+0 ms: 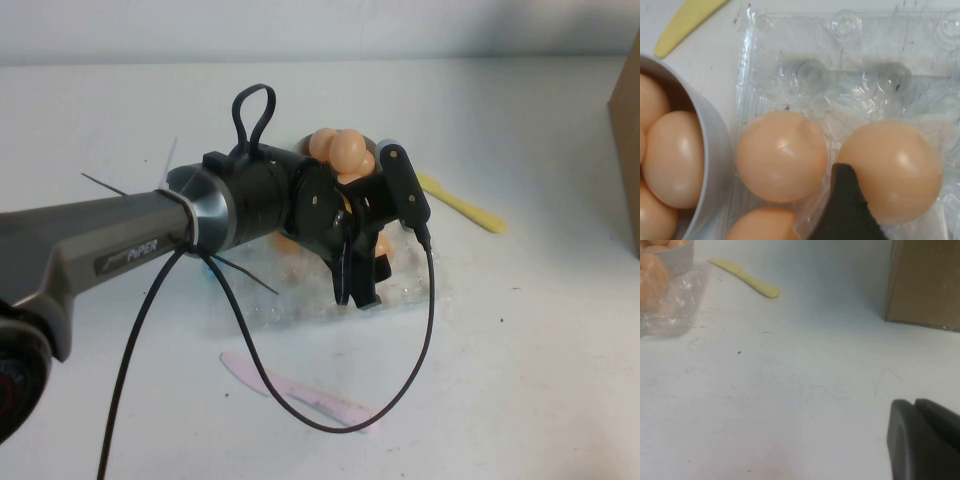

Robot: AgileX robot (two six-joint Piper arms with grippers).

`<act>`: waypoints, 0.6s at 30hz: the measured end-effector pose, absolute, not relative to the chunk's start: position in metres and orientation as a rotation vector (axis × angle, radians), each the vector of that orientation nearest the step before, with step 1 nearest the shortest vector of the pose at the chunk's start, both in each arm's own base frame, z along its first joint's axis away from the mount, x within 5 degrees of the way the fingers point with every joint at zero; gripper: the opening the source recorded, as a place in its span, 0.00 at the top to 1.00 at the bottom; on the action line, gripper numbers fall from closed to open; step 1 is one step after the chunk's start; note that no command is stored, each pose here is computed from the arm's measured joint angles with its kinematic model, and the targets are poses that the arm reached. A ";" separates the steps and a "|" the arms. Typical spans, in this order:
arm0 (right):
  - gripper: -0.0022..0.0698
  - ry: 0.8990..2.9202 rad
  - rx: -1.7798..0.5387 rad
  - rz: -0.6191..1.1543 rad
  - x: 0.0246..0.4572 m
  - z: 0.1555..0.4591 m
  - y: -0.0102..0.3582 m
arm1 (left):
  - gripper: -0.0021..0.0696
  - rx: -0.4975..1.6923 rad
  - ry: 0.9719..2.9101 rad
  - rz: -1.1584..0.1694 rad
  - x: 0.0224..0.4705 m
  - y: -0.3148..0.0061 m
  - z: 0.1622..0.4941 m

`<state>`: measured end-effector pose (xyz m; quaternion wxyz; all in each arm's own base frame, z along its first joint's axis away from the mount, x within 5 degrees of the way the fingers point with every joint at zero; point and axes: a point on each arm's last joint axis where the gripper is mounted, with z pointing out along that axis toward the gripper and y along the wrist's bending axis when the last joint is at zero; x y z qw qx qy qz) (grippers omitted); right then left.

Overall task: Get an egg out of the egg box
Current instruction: Pick up the egg from the plastic box

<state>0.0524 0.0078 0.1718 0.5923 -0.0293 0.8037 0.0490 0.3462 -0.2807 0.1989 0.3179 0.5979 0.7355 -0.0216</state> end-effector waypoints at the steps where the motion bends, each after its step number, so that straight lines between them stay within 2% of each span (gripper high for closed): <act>1: 0.99 1.869 -0.068 0.114 0.052 0.172 0.008 | 0.39 1.574 1.937 -0.057 0.347 -0.281 0.197; 7: 0.99 1.869 -0.068 0.114 0.052 0.172 0.008 | 0.39 1.560 1.922 -0.054 0.349 -0.282 0.196; 18: 0.99 1.869 -0.068 0.114 0.052 0.172 0.008 | 0.33 1.548 1.915 -0.055 0.350 -0.284 0.193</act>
